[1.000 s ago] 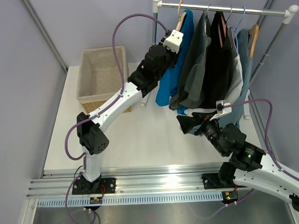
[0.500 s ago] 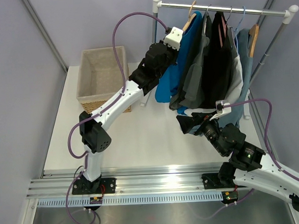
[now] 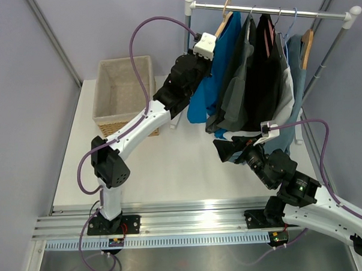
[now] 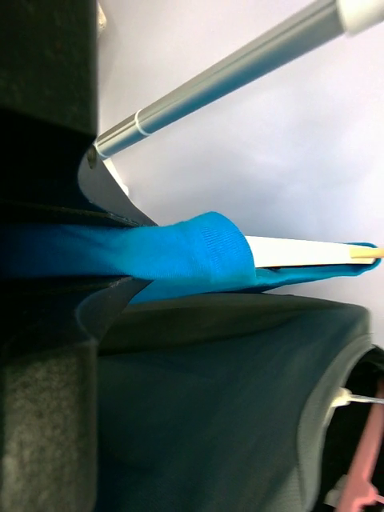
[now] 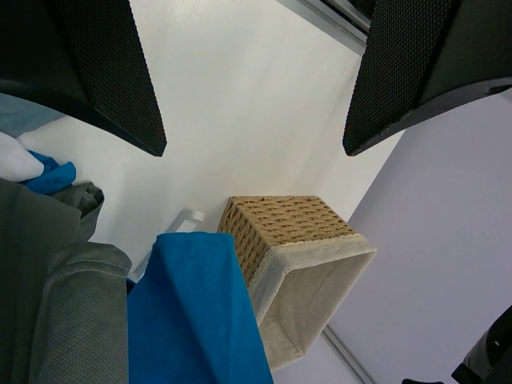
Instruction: Remove the t-shirt from the hanger
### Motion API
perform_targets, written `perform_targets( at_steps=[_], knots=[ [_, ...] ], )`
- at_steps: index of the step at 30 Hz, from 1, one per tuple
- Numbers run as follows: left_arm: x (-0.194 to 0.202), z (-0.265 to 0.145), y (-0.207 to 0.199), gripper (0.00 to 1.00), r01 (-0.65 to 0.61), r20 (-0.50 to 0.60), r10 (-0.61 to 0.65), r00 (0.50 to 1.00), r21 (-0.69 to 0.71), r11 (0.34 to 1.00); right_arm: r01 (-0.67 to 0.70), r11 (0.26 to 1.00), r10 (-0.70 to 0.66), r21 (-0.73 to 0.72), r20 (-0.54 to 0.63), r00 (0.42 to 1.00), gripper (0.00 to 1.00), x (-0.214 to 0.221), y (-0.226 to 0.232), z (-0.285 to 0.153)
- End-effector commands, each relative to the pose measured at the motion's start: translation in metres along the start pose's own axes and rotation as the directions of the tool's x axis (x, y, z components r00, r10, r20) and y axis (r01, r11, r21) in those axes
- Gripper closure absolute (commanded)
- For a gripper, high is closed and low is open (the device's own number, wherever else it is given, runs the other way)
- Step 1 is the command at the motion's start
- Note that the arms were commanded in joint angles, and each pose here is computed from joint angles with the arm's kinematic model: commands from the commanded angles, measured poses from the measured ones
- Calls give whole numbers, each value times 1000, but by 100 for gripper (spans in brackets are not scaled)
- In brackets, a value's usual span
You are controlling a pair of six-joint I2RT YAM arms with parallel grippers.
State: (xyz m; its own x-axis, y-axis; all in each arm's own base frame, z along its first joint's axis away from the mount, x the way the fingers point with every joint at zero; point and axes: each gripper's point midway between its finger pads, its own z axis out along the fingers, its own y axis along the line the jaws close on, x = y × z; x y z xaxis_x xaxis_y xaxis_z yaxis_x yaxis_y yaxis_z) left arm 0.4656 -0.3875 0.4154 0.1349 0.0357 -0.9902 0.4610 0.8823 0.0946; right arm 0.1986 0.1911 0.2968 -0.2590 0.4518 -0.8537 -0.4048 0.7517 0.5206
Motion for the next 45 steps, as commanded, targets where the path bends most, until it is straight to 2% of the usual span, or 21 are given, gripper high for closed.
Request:
perform_targets(
  at_steps=[1,12,19,21,22,23,26,28,29,30,31,32,33,34,36,38,41,45],
  knots=[
    [-108,-28,28,100,98,278,-80,957,-51,994,-25,999,26,-28,31,999,1,-18,12,-3],
    [-129,-54,41,100,105,294,-83,952,-61,993,-23,999,25,-38,28,999,1,-17,14,-3],
    [-123,-78,50,100,109,253,-88,963,-72,991,-21,999,22,-35,27,999,0,-17,13,-3],
    [-105,-85,52,100,98,210,-77,975,-89,991,-18,999,18,-35,27,999,1,-17,13,-3],
    [-115,-99,59,100,104,225,-81,971,-94,990,-14,999,15,-36,25,1000,0,-16,13,-3],
    [-96,-103,58,100,88,177,-71,982,-93,992,-9,999,10,-37,24,1000,1,-16,13,-3],
    [-94,-133,68,100,87,147,-71,987,-104,991,16,998,-15,-62,8,1000,0,-13,18,-1],
    [-68,-148,69,100,71,61,-65,996,-104,992,28,997,-28,-72,6,1000,0,-14,21,0],
    [-77,-166,71,100,92,71,-87,994,-84,992,58,996,-58,-62,1,998,0,-11,20,4],
    [-50,-174,60,100,85,-14,-86,996,-31,996,85,996,-85,-30,6,996,1,-12,15,8],
    [-44,-184,62,100,76,-42,-77,996,-28,997,82,997,-82,-15,19,996,2,-16,14,8],
    [-56,-204,59,100,110,-19,-110,994,18,994,98,995,-98,6,10,995,5,-14,12,13],
    [-37,-215,50,100,107,-63,-104,993,49,993,96,995,-96,2,23,995,6,-22,17,14],
    [-34,-227,46,100,107,-68,-103,992,57,993,120,992,-119,-38,17,993,14,-23,26,15],
    [-45,-261,43,100,124,-34,-122,992,47,991,141,982,-138,-123,30,990,22,-36,51,19],
    [-32,-281,27,100,225,-101,-213,972,126,966,172,966,-172,-191,15,985,32,-36,71,27],
    [-23,-308,13,100,313,-168,-281,945,215,925,205,941,-199,-268,48,979,36,-60,105,35],
    [-6,-329,4,100,364,-232,-307,923,266,893,257,910,-250,-325,63,966,37,-73,133,48]
  ],
)
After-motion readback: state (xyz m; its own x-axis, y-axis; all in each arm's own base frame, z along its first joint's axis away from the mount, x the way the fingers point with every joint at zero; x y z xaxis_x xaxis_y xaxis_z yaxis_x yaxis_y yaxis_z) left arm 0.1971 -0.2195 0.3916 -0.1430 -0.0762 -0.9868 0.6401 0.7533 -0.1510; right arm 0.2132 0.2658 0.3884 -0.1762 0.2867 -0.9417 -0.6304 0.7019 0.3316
